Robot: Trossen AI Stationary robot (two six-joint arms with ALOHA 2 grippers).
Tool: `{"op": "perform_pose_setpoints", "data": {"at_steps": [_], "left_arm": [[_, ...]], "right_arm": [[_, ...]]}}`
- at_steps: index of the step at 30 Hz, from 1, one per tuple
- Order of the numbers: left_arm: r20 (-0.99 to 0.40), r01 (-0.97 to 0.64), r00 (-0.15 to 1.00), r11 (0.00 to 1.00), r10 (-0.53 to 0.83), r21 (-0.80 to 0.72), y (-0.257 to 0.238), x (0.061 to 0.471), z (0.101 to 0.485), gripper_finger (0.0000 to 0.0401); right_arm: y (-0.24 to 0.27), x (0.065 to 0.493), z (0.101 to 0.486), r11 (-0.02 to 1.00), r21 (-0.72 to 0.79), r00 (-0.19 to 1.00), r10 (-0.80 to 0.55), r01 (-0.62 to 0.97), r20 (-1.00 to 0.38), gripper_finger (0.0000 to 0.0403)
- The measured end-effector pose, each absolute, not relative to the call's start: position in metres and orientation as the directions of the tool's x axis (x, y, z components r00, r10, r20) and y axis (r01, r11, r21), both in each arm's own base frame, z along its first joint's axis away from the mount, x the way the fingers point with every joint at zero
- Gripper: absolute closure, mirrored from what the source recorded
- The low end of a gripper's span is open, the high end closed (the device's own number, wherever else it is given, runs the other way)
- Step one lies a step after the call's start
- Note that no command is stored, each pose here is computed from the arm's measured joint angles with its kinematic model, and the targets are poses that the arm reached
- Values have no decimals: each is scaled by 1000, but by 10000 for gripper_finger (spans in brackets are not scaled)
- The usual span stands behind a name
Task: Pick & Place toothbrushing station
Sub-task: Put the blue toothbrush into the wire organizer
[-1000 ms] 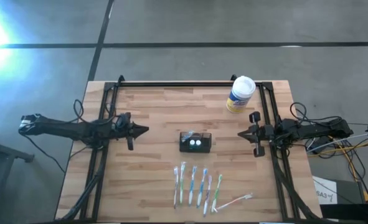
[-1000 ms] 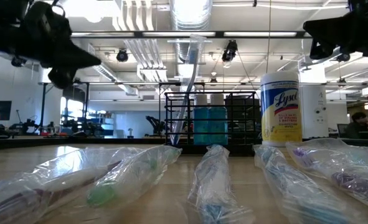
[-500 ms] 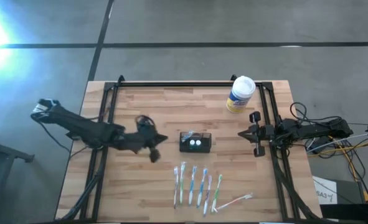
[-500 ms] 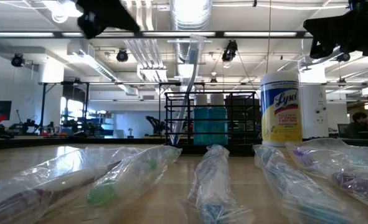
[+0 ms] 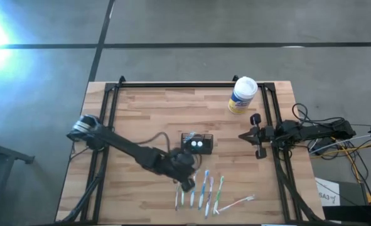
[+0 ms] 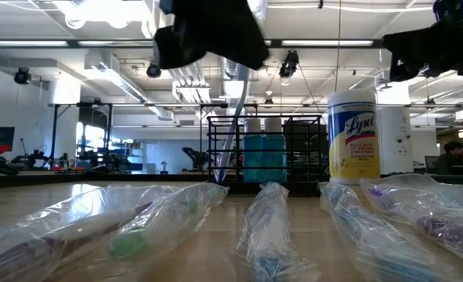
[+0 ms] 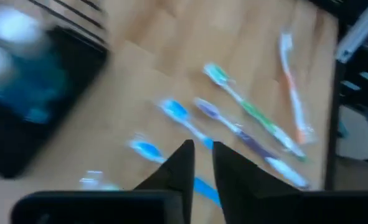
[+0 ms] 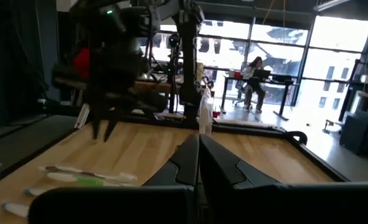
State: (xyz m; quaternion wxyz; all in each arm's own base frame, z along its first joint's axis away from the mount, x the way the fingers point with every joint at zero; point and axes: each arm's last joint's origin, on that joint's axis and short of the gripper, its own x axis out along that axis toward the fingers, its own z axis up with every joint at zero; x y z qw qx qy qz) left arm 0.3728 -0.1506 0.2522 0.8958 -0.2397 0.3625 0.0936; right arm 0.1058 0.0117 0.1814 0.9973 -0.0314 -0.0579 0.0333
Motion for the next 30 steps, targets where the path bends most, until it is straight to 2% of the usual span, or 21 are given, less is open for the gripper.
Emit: {"op": "perform_pose_setpoints", "data": {"at_steps": [3, 8, 13, 20, 30], "left_arm": [[-737, -361, 674, 846, -55, -393, -165, 391, 239, 304], [-832, -483, 554, 809, -14, -335, -176, 415, 220, 247], [-891, -537, 454, 805, 24, -252, -180, 433, 209, 210], [-942, -604, 332, 777, 47, -175, -174, 448, 200, 189], [-966, -655, 257, 741, 38, -145, -162, 456, 170, 186]], "right_arm": [[12, 106, 180, 997, -34, 992, 70, -67, 103, 394], [12, 106, 178, 997, 8, 994, 71, -72, 82, 394], [12, 106, 178, 997, 32, 994, 71, -74, 78, 394], [12, 106, 178, 997, 30, 994, 71, -74, 78, 394], [12, 106, 181, 998, -4, 992, 70, -70, 108, 394]]}}
